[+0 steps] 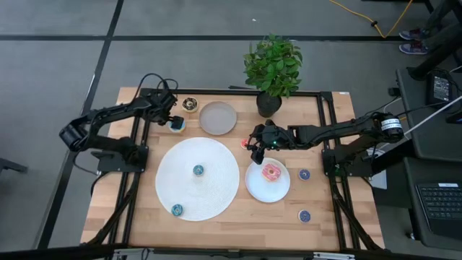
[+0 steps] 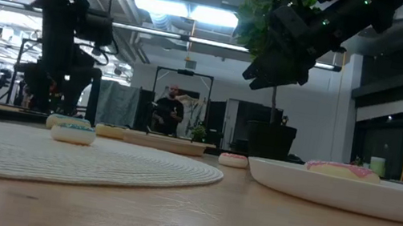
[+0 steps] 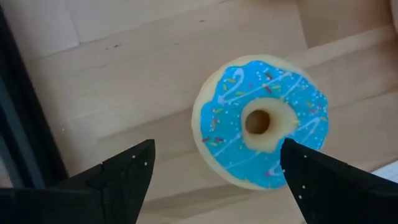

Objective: Pick & Place donuts
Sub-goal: Put the large blue donut on the white plate

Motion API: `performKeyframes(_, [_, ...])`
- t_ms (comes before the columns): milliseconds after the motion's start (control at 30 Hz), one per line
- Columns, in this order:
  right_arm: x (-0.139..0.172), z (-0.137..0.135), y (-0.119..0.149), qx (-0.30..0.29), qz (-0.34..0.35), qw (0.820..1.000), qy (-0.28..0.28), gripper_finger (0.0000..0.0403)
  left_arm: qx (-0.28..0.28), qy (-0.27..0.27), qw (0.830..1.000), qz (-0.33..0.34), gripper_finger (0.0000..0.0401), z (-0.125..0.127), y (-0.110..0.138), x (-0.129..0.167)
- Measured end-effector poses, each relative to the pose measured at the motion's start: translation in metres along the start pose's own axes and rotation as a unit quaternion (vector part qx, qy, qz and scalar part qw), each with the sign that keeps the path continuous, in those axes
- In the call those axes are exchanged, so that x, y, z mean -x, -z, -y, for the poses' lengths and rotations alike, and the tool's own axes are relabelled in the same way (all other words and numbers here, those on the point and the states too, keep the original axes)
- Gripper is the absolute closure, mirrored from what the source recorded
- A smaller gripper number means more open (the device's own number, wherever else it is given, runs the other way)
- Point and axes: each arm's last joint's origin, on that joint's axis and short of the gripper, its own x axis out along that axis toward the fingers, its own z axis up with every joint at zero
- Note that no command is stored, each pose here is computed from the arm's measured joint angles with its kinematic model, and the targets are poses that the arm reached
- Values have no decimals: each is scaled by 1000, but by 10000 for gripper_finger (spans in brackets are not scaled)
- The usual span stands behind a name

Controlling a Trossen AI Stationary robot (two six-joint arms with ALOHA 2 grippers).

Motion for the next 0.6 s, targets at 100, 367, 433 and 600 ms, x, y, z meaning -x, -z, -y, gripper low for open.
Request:
performKeyframes(100, [0, 0, 0, 0, 0, 1000, 0, 161, -9, 0, 1000, -1, 65, 2, -2, -5])
performKeyframes(367, [0, 0, 0, 0, 0, 1000, 0, 161, -17, -9, 1000, -23, 65, 4, -4, -19])
performKeyframes(433, [0, 0, 0, 0, 0, 1000, 0, 161, -19, -10, 999, -27, 65, 4, -4, -21])
performKeyframes(600, [0, 0, 0, 1, 0, 1000, 0, 161, -17, 2, 999, -29, 65, 5, -4, -20])
